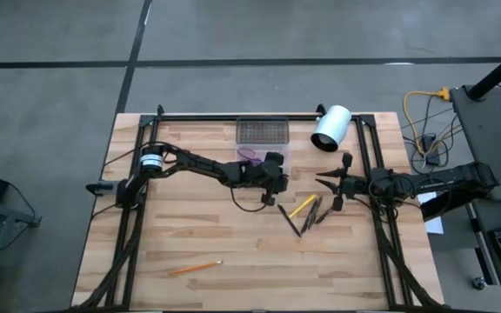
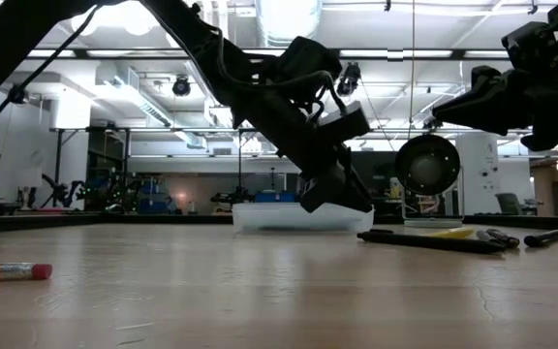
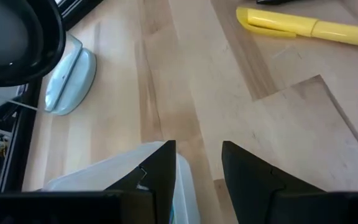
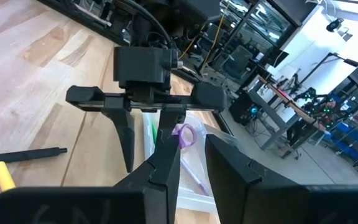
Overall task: Pick & place school supplies into a supply box
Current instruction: Put the yellow pencil into the black box
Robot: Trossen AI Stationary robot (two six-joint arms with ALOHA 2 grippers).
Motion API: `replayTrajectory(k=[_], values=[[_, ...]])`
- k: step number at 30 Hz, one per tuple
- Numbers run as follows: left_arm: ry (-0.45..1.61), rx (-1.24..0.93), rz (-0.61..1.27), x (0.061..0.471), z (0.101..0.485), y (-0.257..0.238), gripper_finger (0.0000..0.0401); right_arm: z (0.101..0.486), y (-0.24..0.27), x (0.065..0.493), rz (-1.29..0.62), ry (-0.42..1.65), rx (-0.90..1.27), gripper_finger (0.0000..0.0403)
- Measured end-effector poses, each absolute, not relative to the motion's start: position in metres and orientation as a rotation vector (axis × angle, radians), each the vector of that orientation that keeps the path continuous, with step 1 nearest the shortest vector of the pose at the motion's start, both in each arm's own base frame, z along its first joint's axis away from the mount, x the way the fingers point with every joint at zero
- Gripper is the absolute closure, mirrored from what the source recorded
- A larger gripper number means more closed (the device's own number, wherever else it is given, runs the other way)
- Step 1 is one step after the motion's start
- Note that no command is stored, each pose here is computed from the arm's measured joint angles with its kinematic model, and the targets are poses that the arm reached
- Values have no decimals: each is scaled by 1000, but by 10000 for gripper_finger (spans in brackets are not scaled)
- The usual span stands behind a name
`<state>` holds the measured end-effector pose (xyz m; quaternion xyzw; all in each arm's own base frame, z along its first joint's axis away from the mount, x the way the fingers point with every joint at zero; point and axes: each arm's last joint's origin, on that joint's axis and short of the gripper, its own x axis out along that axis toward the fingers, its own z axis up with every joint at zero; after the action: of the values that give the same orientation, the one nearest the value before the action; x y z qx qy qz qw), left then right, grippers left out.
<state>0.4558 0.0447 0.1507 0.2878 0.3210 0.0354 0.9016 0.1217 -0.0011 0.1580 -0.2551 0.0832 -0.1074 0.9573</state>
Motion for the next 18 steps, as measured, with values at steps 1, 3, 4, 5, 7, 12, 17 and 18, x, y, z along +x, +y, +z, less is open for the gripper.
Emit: replayTrajectory(k=[1,3,4,5,7,12,17,18], values=[[664,595,74,456,151,45,287,158,-1,122,-218,168,-517,335],[663,596,74,456,151,45,287,158,-1,122,-218,169,-517,335],[663,596,74,456,151,45,287,158,-1,122,-218,169,-518,335],[664,596,74,456,151,45,287,158,-1,122,-218,169,-517,335],[663,597,74,456,151,45,287,158,-1,122,-218,169,-517,335],[657,634,67,454,159,38,287,158,-1,122,-218,169,-518,335],[728,698,111,447,171,20,287,158,-1,122,-218,169,-518,335],[752,709,110,444,175,15,287,158,-1,122,-219,168,-517,335]])
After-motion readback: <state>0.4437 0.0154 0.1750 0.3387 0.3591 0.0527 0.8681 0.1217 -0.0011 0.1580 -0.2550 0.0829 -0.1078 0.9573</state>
